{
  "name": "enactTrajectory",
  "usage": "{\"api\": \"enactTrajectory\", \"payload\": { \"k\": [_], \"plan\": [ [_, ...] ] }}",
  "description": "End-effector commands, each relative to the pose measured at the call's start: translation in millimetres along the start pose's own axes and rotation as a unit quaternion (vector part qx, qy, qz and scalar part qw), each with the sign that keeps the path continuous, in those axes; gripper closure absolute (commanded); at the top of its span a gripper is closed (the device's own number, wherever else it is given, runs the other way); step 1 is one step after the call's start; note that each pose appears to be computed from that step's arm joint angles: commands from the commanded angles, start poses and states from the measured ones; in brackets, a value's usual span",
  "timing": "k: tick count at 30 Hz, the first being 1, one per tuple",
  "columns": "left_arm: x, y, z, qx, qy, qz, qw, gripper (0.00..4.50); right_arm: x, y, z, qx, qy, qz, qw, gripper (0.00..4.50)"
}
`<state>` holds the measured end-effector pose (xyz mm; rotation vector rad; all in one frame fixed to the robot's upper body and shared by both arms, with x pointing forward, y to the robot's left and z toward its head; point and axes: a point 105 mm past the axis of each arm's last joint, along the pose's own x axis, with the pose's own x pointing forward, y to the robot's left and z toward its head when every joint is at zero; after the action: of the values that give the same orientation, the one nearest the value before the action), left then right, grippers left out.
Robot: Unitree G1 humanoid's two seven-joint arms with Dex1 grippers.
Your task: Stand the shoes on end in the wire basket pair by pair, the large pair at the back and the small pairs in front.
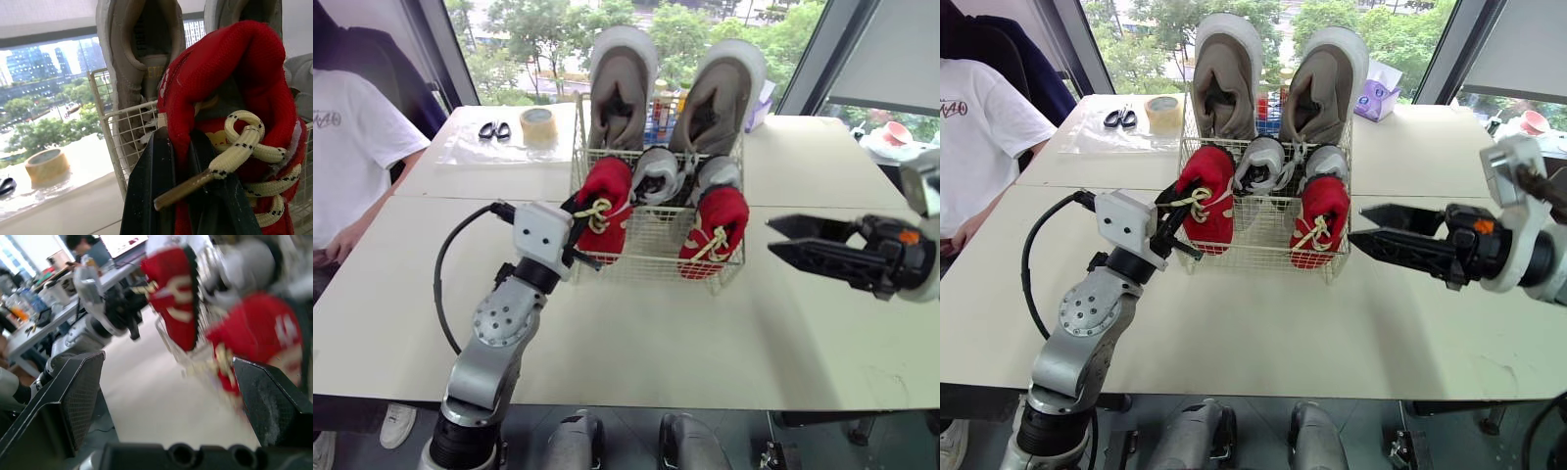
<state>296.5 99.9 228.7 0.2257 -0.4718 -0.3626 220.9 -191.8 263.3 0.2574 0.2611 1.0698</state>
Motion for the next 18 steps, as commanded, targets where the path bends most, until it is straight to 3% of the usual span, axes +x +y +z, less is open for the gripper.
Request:
{"api": "enactTrajectory", "payload": {
  "k": [1,3,4,7,12,13,18],
  "plan": [
    [-1.9,2.7,-5.8,0.007,0.018,0.018,1.000,4.46,-4.8,11.0,-0.5,-0.016,-0.003,0.003,1.000,0.00],
    [-2.3,1.4,-5.2,-0.001,0.017,0.016,1.000,4.46,-4.9,9.1,-4.4,-0.010,-0.002,-0.003,1.000,0.00],
    [-3.3,-0.7,-2.9,-0.013,0.010,0.009,1.000,4.09,-3.4,7.7,-7.1,-0.008,0.001,-0.004,1.000,0.00],
    [-6.7,1.8,-1.5,-0.020,0.011,0.013,1.000,2.87,-0.6,5.6,-10.6,-0.005,0.006,-0.001,1.000,0.00],
    [-13.6,26.6,-2.0,0.041,0.042,0.059,0.997,0.26,2.0,0.1,-14.3,0.000,0.011,0.005,1.000,0.00],
    [-15.1,30.7,0.6,0.055,0.042,0.062,0.996,0.08,1.7,-1.5,-15.4,0.002,0.012,0.005,1.000,0.00],
    [-22.2,56.4,8.4,0.043,0.062,0.076,0.994,0.08,-2.6,-8.8,-22.5,0.016,0.019,0.005,1.000,0.00]
  ]
}}
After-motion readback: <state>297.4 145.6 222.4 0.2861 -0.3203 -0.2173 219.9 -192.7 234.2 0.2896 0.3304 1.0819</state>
